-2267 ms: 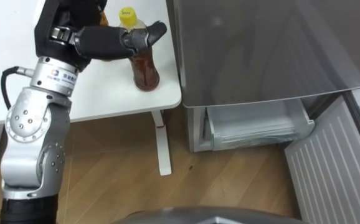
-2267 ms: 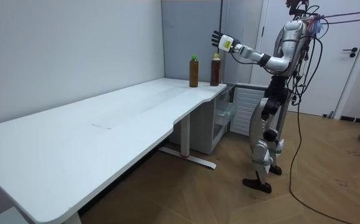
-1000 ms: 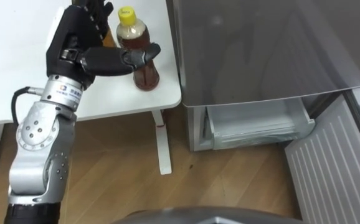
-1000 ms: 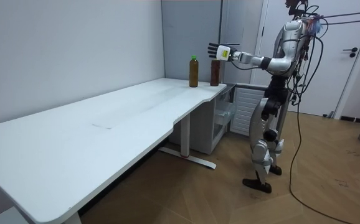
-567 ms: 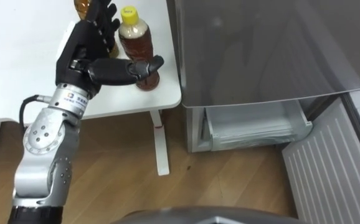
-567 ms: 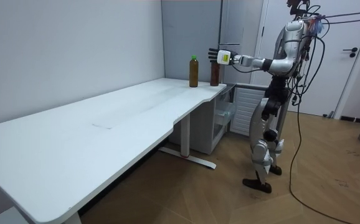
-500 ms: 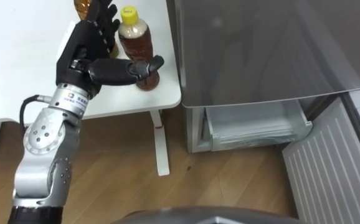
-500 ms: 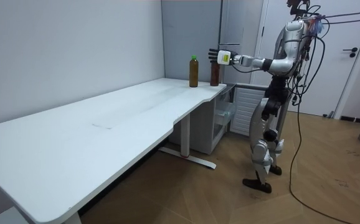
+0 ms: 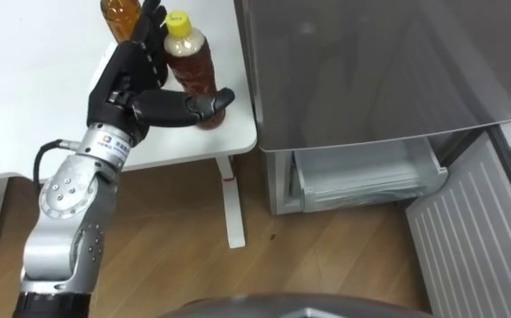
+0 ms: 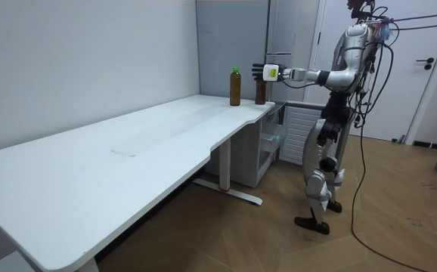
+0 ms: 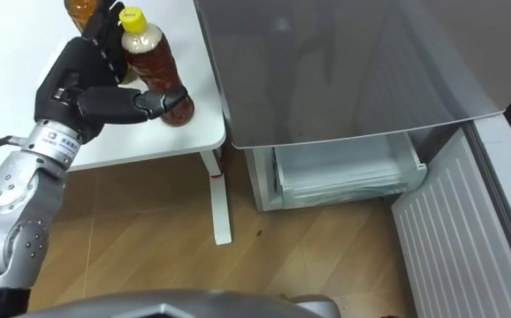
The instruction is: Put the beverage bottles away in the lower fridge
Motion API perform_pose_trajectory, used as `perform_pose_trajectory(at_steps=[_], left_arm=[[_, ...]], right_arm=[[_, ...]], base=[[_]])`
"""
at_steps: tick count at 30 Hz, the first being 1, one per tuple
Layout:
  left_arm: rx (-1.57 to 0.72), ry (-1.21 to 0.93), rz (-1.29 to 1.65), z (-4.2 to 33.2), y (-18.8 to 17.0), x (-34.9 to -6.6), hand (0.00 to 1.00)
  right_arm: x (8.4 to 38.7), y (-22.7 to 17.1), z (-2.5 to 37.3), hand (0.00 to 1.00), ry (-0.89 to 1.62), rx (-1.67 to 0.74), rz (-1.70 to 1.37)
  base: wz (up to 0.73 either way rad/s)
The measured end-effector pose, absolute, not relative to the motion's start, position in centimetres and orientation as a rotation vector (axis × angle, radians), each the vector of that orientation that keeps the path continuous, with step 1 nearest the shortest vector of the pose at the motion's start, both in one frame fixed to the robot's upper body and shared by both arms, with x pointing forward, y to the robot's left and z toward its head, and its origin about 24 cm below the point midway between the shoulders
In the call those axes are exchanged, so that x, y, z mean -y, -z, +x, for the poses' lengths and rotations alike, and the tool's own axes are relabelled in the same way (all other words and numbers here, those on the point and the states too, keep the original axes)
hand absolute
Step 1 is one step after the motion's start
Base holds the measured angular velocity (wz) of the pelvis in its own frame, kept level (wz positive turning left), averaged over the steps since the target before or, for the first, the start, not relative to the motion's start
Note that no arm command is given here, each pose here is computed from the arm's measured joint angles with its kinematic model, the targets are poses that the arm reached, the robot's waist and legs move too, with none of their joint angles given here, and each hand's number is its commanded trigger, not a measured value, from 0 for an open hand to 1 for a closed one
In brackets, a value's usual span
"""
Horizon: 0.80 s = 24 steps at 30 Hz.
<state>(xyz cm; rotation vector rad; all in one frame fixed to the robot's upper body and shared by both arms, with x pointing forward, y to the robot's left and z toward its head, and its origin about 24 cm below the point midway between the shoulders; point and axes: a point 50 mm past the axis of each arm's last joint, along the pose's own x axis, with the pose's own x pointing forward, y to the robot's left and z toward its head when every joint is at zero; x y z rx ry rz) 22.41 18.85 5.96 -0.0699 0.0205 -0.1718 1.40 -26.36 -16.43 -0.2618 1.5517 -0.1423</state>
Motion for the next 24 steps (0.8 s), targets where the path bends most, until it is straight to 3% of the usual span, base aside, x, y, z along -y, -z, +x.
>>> perform_pose_trajectory(at_steps=[24], left_arm=[[-0.068,0.099,-0.105,23.9,-4.9,-19.4,0.0]], right_arm=[[26.1,16.5,1.2,0.0,0.083,-1.555,-0.319]], base=[[-0.02]])
